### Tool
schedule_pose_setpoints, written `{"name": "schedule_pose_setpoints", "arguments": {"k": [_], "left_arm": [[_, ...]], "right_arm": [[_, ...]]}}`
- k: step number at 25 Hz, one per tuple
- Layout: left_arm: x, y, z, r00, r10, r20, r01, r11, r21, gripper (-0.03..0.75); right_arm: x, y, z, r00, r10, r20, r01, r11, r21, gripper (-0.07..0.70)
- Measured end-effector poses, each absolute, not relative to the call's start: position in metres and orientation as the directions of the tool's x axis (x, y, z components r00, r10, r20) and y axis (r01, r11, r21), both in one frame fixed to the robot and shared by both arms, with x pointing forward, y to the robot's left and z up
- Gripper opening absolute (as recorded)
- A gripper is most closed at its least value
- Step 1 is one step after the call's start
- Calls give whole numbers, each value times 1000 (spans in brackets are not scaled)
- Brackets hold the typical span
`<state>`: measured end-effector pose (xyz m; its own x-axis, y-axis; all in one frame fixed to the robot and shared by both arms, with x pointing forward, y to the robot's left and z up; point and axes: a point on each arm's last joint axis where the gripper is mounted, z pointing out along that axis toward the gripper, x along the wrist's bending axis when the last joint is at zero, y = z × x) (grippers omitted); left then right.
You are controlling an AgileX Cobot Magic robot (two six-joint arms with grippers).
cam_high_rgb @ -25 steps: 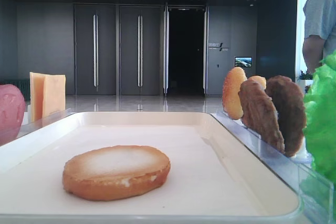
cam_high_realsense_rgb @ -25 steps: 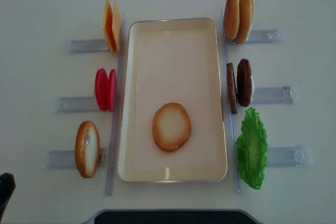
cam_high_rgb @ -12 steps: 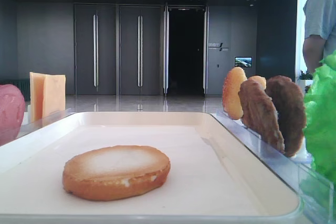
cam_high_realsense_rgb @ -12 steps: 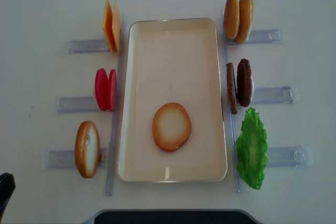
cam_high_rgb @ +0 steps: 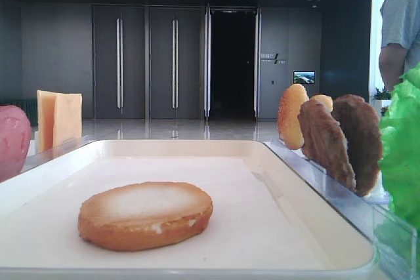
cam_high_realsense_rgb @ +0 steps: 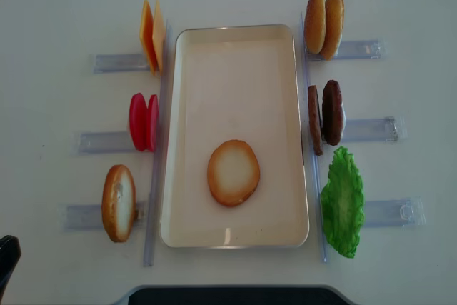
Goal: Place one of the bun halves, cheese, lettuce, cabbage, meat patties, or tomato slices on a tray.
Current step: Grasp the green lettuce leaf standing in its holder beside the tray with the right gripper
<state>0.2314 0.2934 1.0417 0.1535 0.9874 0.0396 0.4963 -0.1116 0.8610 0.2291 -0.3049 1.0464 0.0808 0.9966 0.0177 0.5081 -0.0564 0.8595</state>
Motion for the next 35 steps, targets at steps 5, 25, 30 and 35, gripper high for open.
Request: {"name": "schedule_pose_setpoints", "arguments": {"k": [5,25,30,35], "left_arm": [[231,293,1042,153,987,40,496,-112,861,-1],[231,293,1042,154,987,39,496,-111,861,-1],[231,288,1042,189,982,-16,493,-81,866,-1],[231,287,1043,195,981,-22,491,-78,868,-1]], "right_arm": [[229,-305,1046,81,997,18,508,-56,859,531],[229,-305,1046,81,997,18,508,-56,859,531],[235,-305,1052,82,997,14,546,-57,836,531],[257,-305,1066,83,997,4,635,-56,771,531]]}}
